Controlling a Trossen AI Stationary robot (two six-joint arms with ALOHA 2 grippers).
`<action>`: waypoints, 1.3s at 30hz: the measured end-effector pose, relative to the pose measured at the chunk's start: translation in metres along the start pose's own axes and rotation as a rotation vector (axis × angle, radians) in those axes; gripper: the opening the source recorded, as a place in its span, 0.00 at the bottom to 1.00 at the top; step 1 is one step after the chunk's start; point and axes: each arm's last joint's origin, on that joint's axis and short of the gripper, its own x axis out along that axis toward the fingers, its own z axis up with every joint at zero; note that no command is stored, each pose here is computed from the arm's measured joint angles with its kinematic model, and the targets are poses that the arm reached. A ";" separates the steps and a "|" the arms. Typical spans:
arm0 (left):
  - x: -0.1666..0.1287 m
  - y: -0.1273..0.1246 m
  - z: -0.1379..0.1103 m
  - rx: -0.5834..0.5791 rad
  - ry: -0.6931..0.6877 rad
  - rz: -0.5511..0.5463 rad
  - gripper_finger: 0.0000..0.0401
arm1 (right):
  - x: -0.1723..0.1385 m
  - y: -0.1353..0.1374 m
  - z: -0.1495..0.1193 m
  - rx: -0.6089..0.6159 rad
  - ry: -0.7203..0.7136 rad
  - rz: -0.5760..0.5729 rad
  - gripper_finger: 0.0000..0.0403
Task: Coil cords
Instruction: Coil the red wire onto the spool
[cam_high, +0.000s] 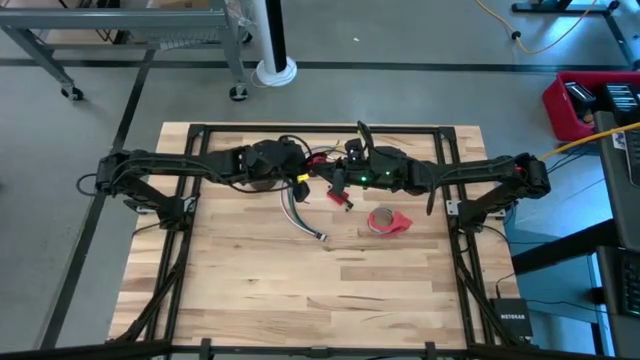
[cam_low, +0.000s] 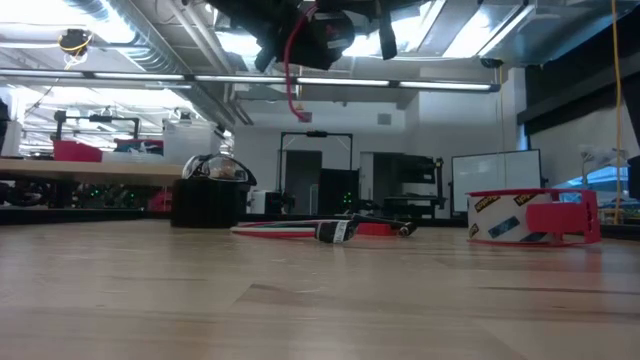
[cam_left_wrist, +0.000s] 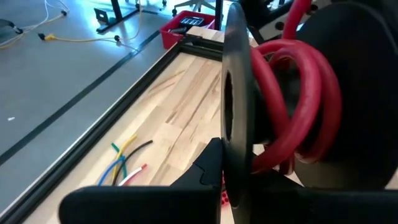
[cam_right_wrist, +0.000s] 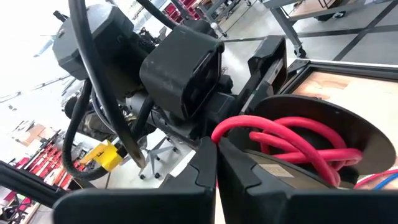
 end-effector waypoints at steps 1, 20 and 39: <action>0.000 0.000 0.000 0.000 0.000 0.000 0.00 | 0.000 0.000 0.000 -0.001 0.001 -0.001 0.01; 0.000 -0.001 0.001 -0.007 -0.010 -0.019 0.00 | 0.002 -0.001 -0.007 -0.032 0.127 0.085 0.23; -0.001 0.000 0.003 -0.007 -0.022 -0.019 0.00 | 0.005 -0.010 -0.017 0.015 0.200 0.009 0.33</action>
